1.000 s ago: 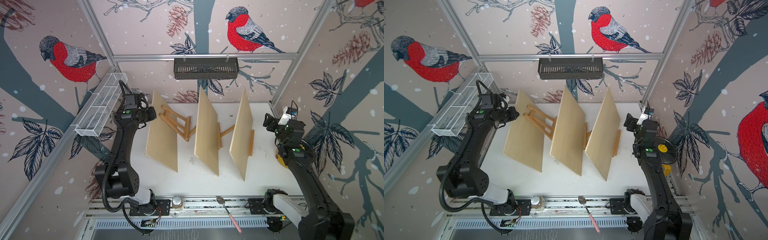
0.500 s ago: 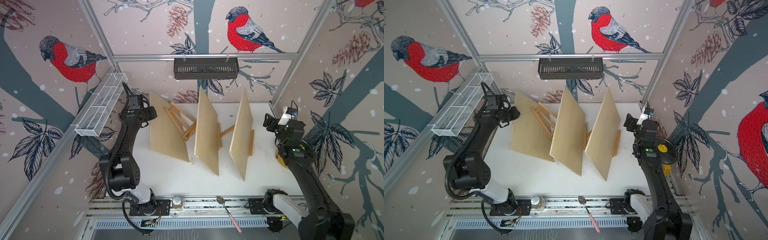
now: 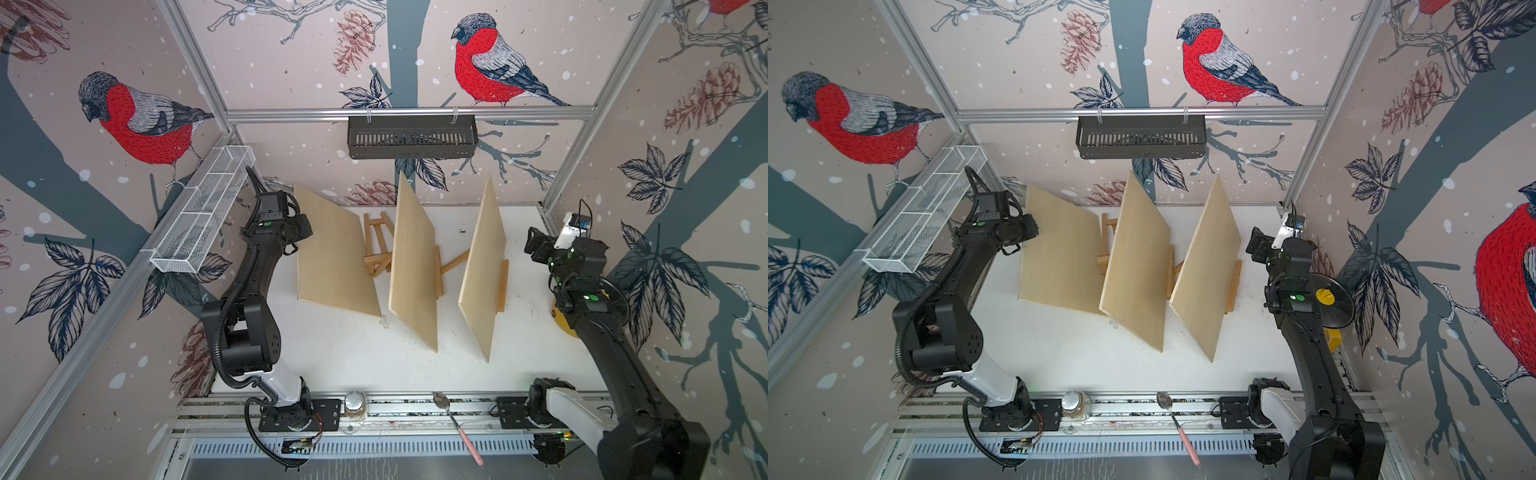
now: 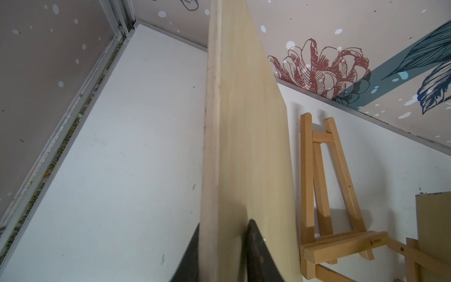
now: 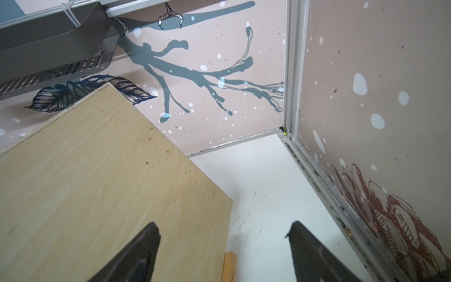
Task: Disassemble the easel
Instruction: Place the drawing board at the center of the board.
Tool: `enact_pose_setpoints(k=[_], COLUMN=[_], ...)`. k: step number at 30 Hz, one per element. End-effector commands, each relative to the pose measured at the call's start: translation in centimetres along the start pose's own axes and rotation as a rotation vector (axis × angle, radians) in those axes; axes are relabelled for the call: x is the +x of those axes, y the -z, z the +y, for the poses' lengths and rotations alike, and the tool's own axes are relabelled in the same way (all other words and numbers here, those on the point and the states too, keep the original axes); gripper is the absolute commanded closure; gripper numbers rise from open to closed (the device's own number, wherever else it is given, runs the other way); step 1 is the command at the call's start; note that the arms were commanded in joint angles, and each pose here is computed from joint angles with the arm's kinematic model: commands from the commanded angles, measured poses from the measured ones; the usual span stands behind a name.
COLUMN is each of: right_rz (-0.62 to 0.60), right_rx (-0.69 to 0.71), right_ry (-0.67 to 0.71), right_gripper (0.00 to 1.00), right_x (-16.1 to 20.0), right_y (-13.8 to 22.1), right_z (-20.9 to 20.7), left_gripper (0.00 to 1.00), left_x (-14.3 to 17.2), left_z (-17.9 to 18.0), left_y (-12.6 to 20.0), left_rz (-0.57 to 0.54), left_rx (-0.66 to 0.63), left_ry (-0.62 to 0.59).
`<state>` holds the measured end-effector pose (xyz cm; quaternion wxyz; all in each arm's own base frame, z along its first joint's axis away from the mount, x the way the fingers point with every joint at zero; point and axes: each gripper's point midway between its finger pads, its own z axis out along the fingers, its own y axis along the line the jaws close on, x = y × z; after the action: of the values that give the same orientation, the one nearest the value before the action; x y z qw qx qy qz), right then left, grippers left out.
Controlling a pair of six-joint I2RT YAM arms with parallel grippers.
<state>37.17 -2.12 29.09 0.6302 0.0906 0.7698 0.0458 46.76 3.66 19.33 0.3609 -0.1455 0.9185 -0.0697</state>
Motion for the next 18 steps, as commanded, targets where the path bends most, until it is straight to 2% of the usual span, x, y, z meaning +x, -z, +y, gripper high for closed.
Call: enact_pose_setpoints(k=[1, 11, 18], right_rz=[-0.014, -0.013, -0.013], right_rx=[0.007, 0.007, 0.009], right_ry=[0.007, 0.013, 0.018], right_gripper=[0.16, 0.16, 0.16], right_x=[-0.5, -0.7, -0.8], right_y=[0.0, -0.1, -0.2], right_z=[0.0, 0.2, 0.3], left_gripper=[0.87, 0.76, 0.64], left_x=[5.0, 5.8, 5.8], left_z=[9.3, 11.1, 12.1], left_y=[0.5, -0.4, 0.0], left_rz=[0.219, 0.262, 0.275], left_rx=[-0.491, -0.583, -0.651], left_ry=[-0.249, -0.270, -0.279])
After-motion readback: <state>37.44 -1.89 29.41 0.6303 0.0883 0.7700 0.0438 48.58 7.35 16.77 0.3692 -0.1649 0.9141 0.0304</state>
